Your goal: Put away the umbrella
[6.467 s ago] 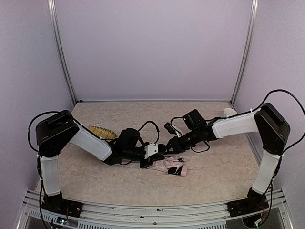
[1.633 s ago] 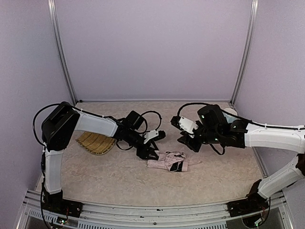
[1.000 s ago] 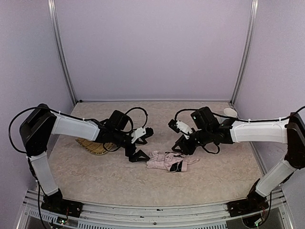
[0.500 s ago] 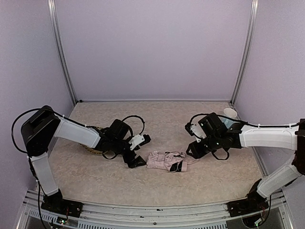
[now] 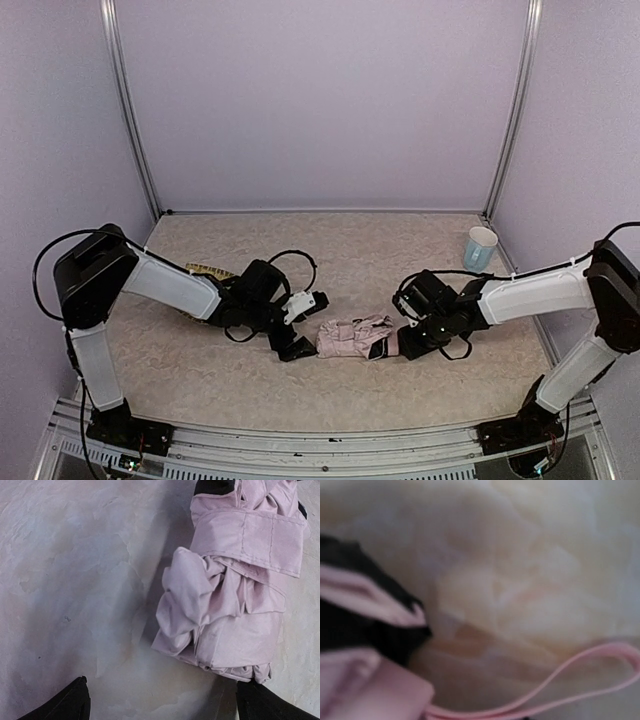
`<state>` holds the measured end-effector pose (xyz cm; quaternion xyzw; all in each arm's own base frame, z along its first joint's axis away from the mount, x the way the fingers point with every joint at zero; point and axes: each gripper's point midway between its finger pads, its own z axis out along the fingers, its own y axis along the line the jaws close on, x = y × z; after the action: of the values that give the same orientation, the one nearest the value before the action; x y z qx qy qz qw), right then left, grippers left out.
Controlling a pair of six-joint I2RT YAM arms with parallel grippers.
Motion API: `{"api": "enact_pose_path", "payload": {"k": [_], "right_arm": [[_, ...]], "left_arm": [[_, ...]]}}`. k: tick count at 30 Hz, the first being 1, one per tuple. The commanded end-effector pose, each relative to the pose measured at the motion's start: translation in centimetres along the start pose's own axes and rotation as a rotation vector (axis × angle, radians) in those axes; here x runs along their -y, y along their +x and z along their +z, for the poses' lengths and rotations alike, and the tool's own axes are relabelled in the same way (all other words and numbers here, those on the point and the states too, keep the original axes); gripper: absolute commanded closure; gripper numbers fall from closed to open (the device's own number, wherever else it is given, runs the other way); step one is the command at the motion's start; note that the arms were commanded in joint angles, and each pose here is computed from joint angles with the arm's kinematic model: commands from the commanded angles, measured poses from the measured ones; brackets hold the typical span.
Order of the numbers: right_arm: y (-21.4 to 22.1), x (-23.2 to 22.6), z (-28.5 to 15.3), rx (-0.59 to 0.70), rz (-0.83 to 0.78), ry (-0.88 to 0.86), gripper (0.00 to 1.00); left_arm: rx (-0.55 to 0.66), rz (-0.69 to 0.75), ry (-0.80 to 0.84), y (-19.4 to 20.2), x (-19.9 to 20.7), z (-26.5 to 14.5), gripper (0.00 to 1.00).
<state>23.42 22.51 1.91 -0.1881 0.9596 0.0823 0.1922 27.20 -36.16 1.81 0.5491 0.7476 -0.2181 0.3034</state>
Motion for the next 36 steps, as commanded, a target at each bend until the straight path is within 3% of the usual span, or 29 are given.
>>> {"api": "enact_pose_path", "payload": {"k": [1,13,21,24,28,31,36], "right_arm": [[-1.3,-0.5,0.5,0.045,0.05,-0.002,0.64],[-1.5,3.2,-1.0,0.082,0.079,0.118,0.64],[-7.2,10.1,-6.8,0.292,0.141,0.27,0.61],[-10.0,11.7,-9.0,0.413,0.151,0.249,0.53],[-12.8,12.7,-11.4,0.582,0.146,0.188,0.31],[-13.5,13.3,-12.2,0.642,0.128,0.173,0.19],[-13.2,16.3,-12.9,0.675,0.197,0.183,0.17]], "left_arm": [[0.009,0.0,0.028,-0.4,0.6,1.0,0.01],[0.014,-0.004,-0.034,-0.5,-0.9,-1.0,0.01],[0.15,0.073,-0.056,-4.2,-1.4,-7.4,0.01],[0.219,-0.014,-0.229,-5.2,-6.0,-10.1,0.01],[0.336,-0.235,-0.54,-6.0,-13.9,-15.7,0.01],[0.411,-0.329,-0.75,-5.3,-17.3,-20.4,0.01],[0.534,-0.487,-1.024,-1.5,-20.5,-27.9,0.01]]}}
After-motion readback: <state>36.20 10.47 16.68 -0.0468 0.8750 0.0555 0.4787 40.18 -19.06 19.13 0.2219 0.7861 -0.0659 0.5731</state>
